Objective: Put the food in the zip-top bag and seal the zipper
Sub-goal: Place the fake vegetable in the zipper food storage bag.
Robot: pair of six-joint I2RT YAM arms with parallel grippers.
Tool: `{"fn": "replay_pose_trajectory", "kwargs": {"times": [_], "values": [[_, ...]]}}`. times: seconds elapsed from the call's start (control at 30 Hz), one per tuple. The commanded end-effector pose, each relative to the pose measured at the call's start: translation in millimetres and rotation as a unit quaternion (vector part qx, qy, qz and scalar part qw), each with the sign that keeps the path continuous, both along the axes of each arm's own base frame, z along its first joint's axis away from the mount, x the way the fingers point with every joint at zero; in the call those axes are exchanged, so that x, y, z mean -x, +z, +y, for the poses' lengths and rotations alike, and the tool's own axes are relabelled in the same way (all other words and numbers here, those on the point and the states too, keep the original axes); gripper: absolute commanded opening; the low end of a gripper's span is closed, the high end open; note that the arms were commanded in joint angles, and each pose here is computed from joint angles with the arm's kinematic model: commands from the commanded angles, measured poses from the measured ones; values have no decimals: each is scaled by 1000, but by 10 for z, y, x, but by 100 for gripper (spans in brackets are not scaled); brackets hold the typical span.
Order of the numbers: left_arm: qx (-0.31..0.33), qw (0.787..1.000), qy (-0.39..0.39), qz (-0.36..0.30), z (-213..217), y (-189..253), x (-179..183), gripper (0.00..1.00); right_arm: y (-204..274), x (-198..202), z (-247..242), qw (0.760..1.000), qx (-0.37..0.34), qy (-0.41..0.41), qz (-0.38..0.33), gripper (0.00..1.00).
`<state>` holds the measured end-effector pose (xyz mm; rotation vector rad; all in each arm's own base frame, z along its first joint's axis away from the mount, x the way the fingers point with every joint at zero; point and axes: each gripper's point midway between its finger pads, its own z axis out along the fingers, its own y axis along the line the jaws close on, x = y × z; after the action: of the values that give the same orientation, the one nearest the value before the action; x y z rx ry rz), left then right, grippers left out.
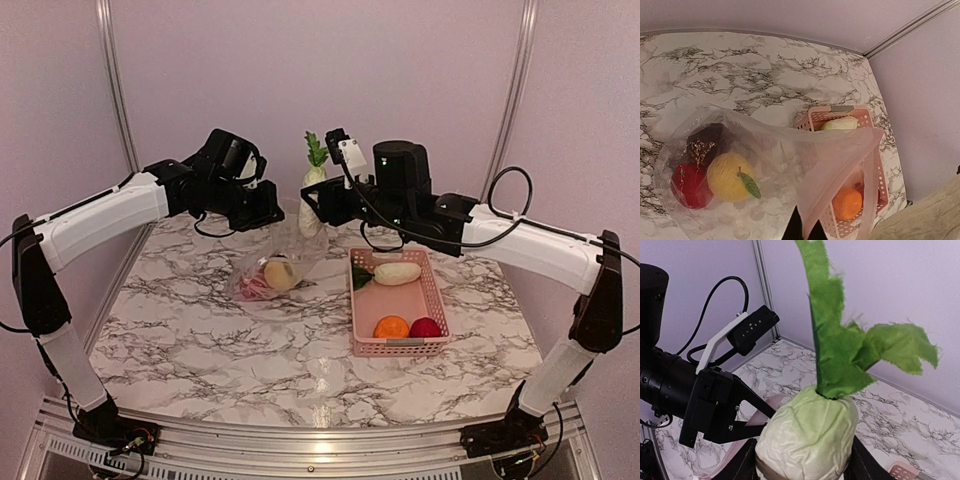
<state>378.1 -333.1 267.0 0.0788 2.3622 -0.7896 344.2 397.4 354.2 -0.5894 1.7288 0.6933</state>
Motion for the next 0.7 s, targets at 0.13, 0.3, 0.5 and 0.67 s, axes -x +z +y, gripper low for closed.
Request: {"fn": "replay_pose_trajectory", "kwargs": {"times": [0.13,0.3,0.5,0.67], "values": [[19,1000,8,-1,82,202,13,0,-44,-36,93,998,25,6,-59,83],[18,1000,12,1,110,165,-22,0,142,60,-51,997,36,-6,-62,99],[11,1000,14,2,127,92,-66,0,271,204,-242,998,39,-9,-43,99],[7,1000,9,4,120,73,-92,0,165,205,-322,998,63,-20,-19,99]]}}
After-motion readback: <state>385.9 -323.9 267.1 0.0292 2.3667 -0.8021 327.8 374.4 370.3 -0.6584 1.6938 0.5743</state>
